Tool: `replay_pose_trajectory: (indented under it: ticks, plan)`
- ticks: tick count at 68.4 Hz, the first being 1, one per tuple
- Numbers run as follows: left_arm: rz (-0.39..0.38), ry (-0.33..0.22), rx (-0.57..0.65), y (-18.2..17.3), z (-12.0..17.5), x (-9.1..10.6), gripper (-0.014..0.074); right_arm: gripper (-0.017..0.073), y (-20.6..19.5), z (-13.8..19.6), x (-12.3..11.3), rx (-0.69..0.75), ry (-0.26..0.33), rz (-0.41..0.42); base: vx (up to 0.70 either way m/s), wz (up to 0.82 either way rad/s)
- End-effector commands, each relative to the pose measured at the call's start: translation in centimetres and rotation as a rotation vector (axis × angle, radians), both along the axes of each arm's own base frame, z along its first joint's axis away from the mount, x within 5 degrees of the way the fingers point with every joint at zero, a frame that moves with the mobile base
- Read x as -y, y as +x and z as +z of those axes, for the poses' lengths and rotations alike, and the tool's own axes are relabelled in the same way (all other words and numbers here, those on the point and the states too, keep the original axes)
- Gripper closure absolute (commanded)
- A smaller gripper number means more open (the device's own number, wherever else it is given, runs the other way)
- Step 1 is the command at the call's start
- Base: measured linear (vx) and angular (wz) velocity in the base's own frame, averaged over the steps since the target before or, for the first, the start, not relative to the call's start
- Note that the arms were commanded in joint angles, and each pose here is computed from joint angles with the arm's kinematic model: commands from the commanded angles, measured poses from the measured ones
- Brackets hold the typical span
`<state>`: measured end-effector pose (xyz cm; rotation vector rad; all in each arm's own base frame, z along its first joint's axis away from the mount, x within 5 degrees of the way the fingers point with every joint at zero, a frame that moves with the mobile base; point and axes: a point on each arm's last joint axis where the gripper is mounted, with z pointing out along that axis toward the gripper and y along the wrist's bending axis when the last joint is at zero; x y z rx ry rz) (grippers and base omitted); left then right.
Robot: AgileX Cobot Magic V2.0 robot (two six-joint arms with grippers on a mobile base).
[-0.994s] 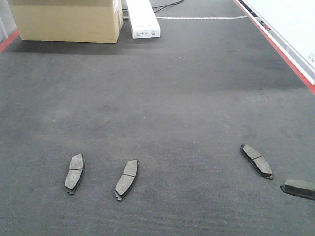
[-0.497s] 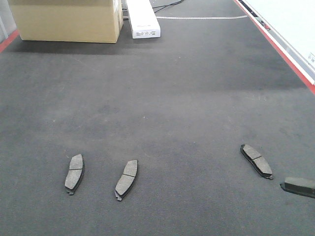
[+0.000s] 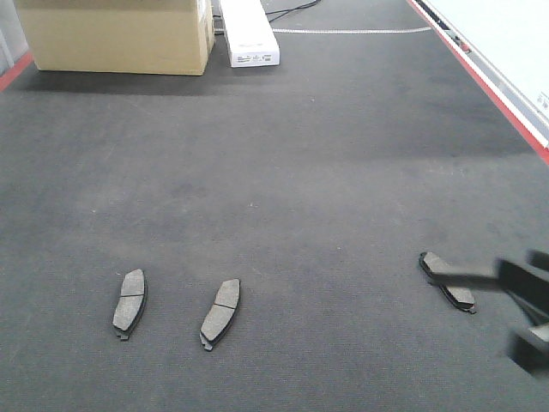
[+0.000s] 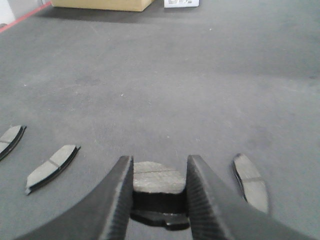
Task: Move and align brake pads A on conveyor
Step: 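Lower the right gripper with its brake pad beside the placed pads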
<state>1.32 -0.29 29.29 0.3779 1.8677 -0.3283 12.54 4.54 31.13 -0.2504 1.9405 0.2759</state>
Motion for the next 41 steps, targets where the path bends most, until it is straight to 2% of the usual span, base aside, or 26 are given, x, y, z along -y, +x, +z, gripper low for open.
replay_pose_trajectory:
  ticks: [1, 26, 41]
  plan:
    - [-0.006, -0.034, 0.061, 0.2, 1.1, 0.1, 0.0221, 0.0564, 2.1, 1.5, -0.9, 0.142, 0.048, 0.010, 0.00, 0.00]
    - [-0.006, -0.034, 0.061, 0.2, 1.1, 0.1, 0.0221, 0.0564, 10.2, -3.8, -4.2, 0.100, 0.031, 0.044, 0.00, 0.00]
    - [-0.006, -0.034, 0.061, 0.2, 1.1, 0.1, 0.0221, 0.0564, 13.3, -9.1, -5.5, -0.011, -0.004, 0.052, 0.00, 0.00]
